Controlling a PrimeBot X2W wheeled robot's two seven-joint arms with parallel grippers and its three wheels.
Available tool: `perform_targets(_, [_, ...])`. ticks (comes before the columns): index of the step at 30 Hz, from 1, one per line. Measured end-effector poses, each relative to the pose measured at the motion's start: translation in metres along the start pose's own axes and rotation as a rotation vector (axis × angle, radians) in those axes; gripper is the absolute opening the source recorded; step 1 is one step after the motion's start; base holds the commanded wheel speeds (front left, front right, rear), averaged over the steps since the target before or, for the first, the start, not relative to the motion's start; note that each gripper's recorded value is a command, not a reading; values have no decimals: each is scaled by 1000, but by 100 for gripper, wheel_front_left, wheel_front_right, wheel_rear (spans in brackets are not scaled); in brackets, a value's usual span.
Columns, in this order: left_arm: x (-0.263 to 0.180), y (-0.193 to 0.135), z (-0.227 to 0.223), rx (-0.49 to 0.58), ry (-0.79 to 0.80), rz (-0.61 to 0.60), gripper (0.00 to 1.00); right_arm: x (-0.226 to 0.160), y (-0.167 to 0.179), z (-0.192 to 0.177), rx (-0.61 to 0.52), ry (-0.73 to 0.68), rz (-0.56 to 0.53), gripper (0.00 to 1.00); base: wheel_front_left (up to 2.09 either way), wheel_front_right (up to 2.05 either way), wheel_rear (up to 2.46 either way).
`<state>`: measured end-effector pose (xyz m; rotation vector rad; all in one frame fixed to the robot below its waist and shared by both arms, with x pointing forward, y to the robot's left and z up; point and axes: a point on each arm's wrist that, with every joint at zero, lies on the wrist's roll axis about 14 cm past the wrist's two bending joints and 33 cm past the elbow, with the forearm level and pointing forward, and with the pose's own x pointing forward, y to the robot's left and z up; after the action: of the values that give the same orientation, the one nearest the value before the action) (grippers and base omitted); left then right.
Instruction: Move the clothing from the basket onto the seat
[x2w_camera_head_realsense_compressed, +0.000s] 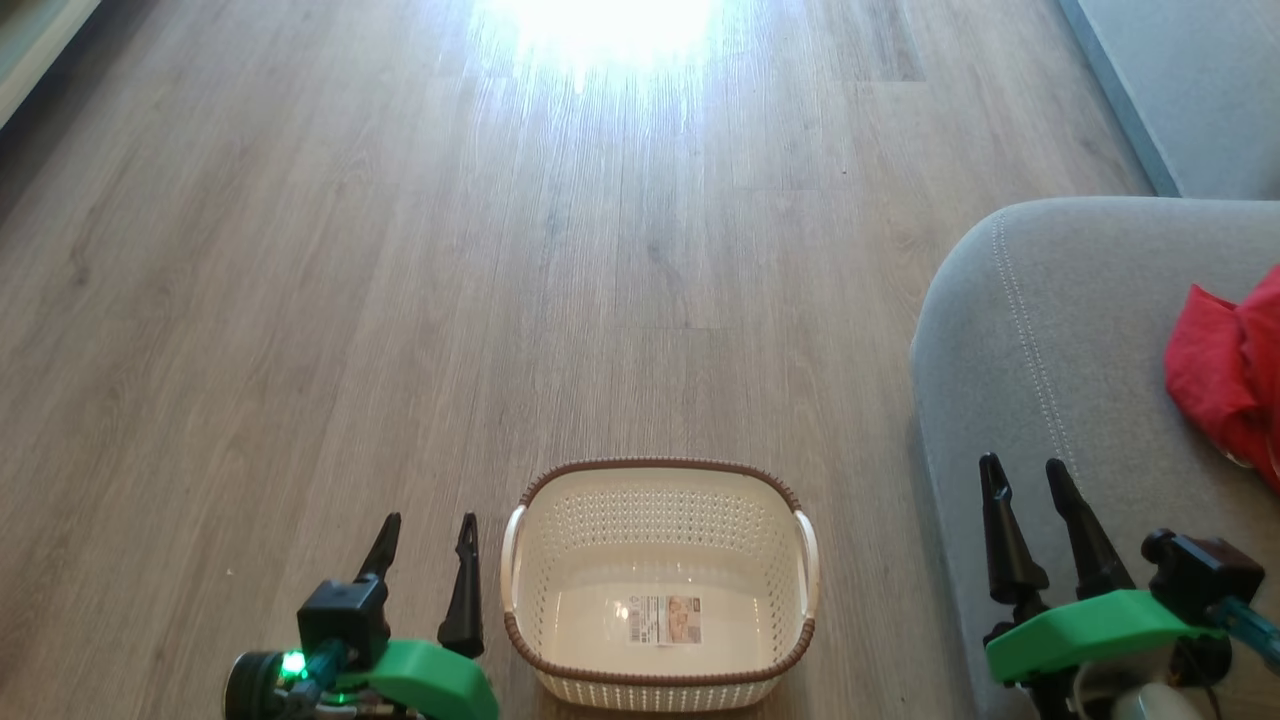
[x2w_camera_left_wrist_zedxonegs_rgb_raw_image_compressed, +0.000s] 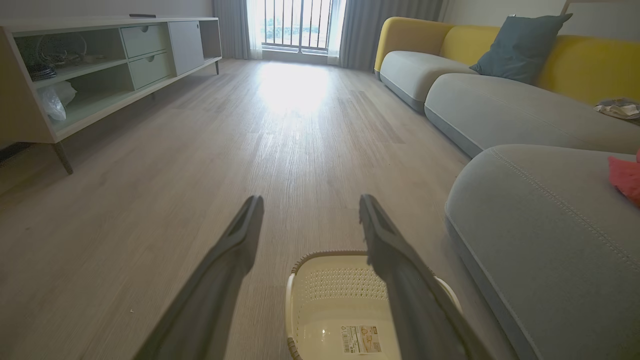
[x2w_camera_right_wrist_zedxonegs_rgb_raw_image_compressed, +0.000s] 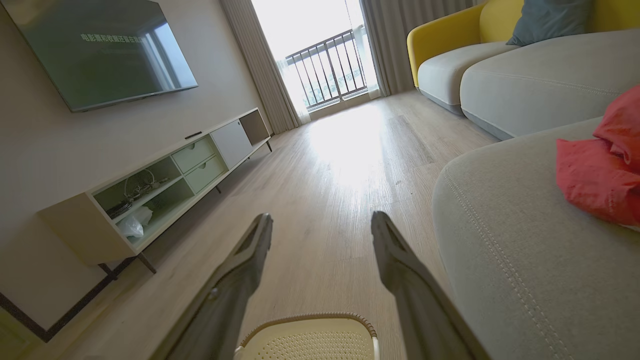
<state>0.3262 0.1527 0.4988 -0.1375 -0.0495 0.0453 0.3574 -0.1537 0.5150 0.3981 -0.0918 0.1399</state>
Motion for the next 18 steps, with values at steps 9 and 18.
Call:
perform_targets(9, [-2, -2, 0, -24, 2, -19, 100, -3, 3, -5, 7, 14, 3, 100, 0, 0, 0])
perform_targets(18, [-1, -4, 0, -24, 2, -32, 100, -3, 3, -7, 11, 16, 2, 100, 0, 0, 0])
